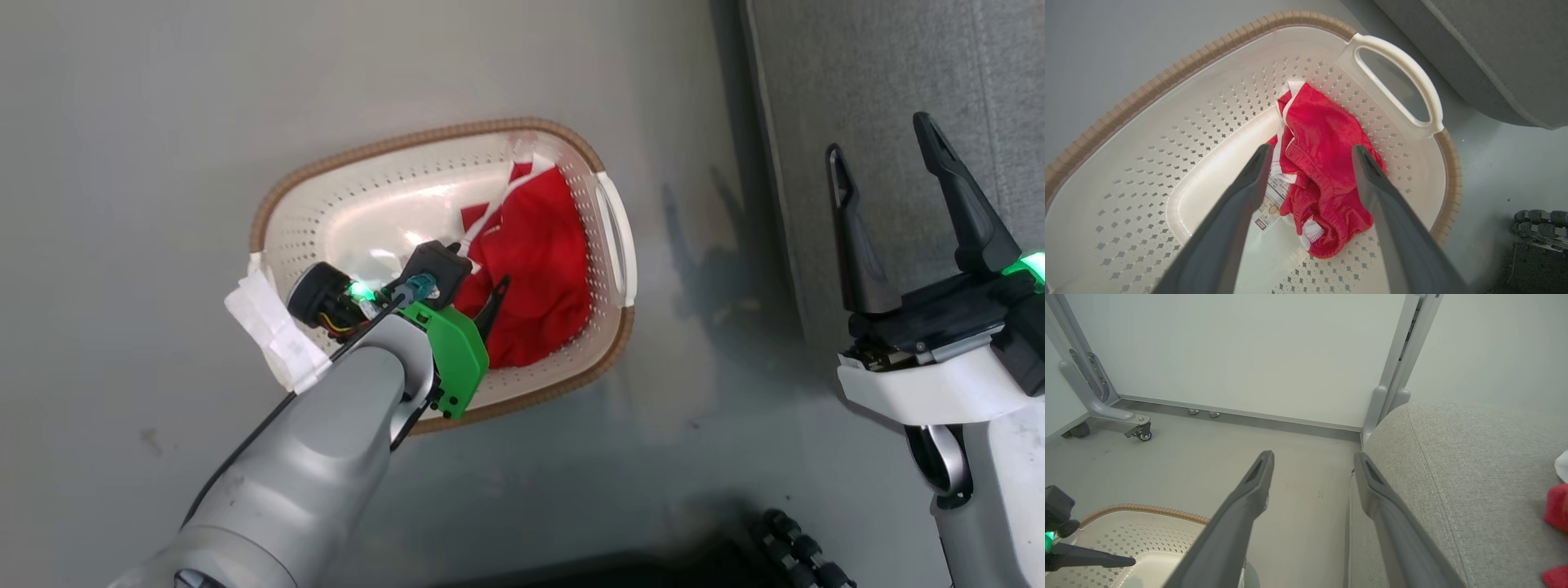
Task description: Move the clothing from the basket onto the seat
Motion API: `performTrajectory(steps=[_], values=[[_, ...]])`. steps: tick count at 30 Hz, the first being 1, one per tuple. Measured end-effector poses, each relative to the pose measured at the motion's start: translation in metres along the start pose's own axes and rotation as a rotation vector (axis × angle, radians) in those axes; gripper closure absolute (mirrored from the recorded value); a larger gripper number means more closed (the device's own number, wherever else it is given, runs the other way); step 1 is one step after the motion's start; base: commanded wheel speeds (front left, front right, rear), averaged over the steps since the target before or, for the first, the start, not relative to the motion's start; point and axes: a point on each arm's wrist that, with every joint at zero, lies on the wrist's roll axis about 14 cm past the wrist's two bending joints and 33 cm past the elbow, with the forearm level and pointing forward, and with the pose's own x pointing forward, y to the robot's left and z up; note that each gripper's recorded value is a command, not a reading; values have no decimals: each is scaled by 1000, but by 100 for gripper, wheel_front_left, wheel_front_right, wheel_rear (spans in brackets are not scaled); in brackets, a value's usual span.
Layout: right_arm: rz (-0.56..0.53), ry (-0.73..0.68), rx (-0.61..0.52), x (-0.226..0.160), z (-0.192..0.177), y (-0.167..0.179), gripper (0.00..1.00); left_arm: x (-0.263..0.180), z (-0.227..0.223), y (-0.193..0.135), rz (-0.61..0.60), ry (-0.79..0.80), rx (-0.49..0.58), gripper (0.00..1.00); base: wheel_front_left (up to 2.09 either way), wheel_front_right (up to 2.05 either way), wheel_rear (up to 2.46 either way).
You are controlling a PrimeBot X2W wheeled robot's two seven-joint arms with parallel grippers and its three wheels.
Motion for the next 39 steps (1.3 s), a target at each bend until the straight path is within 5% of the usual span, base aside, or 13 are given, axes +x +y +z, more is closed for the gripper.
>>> performTrajectory(steps=[11, 24, 39], values=[[-1, 95, -15, 2, -46, -2, 0, 41, -61, 6, -47, 160, -48, 0, 0, 0, 0], [0, 49, 37, 15, -46, 3, 0, 71, -104, 15, -73, 275, -57, 0, 0, 0, 0], [10, 107, 35, 12, -76, 2, 0, 94, -108, -11, -150, 230, -158, 0, 0, 0, 0]])
